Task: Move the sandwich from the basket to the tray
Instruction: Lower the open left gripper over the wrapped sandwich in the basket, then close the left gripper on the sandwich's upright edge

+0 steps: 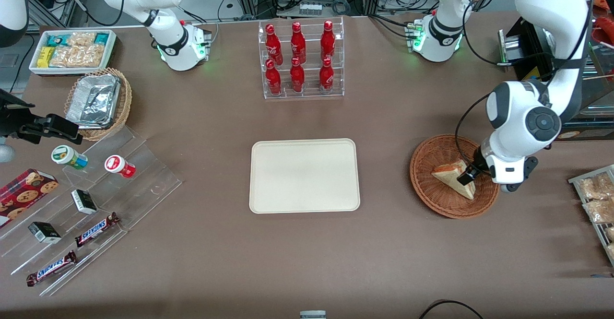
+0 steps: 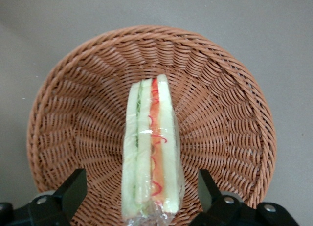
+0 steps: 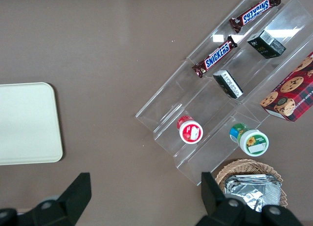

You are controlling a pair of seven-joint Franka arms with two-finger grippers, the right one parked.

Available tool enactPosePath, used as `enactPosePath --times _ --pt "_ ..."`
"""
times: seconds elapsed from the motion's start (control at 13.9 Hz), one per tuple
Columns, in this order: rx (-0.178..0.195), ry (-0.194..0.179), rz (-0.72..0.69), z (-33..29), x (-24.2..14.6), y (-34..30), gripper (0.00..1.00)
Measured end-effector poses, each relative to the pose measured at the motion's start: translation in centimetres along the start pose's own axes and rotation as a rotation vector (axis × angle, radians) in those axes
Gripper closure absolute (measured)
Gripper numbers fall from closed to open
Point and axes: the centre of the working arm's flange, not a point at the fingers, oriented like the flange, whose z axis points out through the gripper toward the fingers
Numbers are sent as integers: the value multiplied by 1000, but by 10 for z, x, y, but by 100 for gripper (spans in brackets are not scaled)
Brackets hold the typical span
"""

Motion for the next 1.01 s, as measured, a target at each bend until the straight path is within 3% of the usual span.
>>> enactPosePath --times 0.72,1.01 --pt "-2 -3 -48 43 -8 8 3" --pt "-16 9 -73 36 -4 13 48"
